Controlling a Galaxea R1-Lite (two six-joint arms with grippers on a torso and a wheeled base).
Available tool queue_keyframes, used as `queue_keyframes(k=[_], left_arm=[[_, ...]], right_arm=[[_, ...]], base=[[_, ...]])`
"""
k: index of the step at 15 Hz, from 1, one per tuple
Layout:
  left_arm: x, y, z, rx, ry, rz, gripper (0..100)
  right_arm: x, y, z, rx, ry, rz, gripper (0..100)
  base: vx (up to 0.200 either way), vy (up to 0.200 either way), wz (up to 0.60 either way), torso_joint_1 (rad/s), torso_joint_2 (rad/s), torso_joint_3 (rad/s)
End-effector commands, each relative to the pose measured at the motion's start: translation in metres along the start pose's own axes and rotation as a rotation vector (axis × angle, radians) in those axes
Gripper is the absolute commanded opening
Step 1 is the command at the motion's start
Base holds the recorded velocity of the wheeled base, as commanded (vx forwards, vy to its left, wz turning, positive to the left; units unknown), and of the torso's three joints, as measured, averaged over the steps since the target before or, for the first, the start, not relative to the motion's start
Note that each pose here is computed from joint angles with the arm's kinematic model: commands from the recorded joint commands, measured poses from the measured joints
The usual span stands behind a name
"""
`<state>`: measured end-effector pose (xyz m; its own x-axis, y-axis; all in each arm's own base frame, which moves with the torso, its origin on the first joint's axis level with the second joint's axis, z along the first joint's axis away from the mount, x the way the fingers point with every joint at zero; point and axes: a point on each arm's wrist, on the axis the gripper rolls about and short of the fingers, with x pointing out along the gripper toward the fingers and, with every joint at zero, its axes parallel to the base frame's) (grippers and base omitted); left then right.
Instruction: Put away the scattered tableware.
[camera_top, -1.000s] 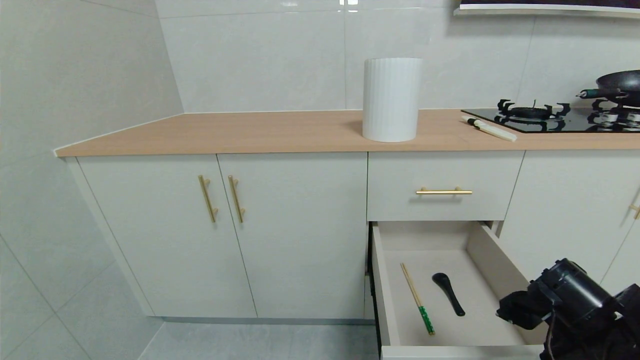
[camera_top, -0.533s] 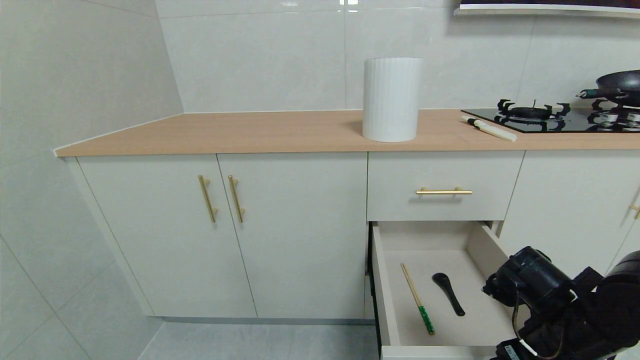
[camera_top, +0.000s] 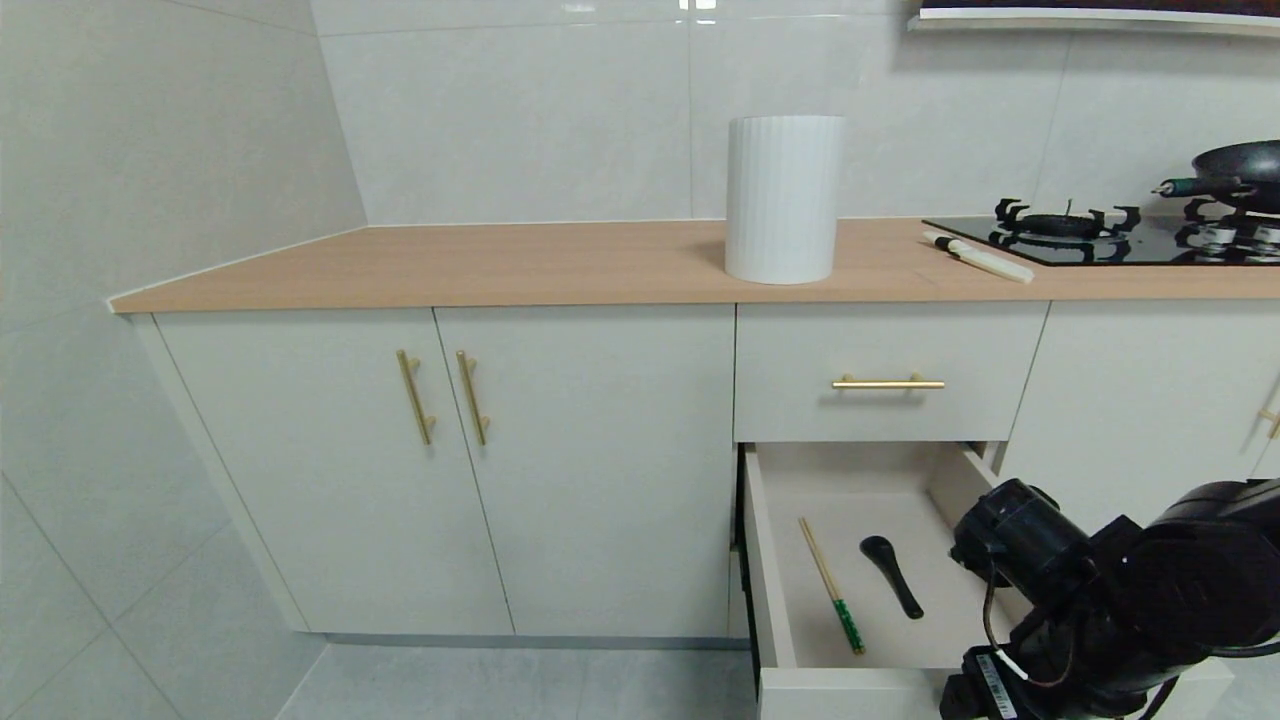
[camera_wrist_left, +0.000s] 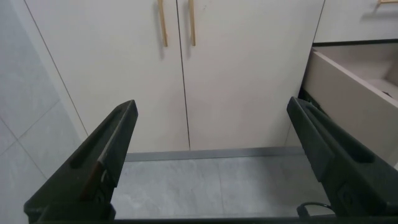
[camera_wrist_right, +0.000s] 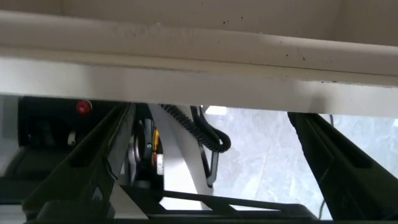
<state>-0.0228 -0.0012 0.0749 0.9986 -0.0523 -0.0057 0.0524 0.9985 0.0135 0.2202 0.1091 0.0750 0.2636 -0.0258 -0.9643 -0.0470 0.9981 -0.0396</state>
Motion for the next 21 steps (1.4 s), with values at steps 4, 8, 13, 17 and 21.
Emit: queue_keyframes(k=[4,8,13,17,21], left_arm=[[0.0,0.0,0.0,0.0,0.0,0.0,100],[0.0,0.0,0.0,0.0,0.0,0.0,100],[0.0,0.0,0.0,0.0,0.0,0.0,100],[0.0,0.0,0.0,0.0,0.0,0.0,100],[0.0,0.0,0.0,0.0,0.0,0.0,100]], right_arm=[[0.008,0.001,0.01,0.043,-0.057,-0.033,100],[0.01,0.001,0.028,0.065,-0.115,-0.023,100],[0.025,-0.005,0.066,0.07,-0.146,-0.047,100],[0.041,0.001,0.09,0.084,-0.16,-0.046,100],[0.054,-0.003,0.11,0.128,-0.188,-0.049,100]], base=[[0.0,0.0,0.0,0.0,0.0,0.0],[0.0,0.0,0.0,0.0,0.0,0.0],[0.0,0.0,0.0,0.0,0.0,0.0],[0.0,0.0,0.0,0.0,0.0,0.0],[0.0,0.0,0.0,0.0,0.0,0.0]])
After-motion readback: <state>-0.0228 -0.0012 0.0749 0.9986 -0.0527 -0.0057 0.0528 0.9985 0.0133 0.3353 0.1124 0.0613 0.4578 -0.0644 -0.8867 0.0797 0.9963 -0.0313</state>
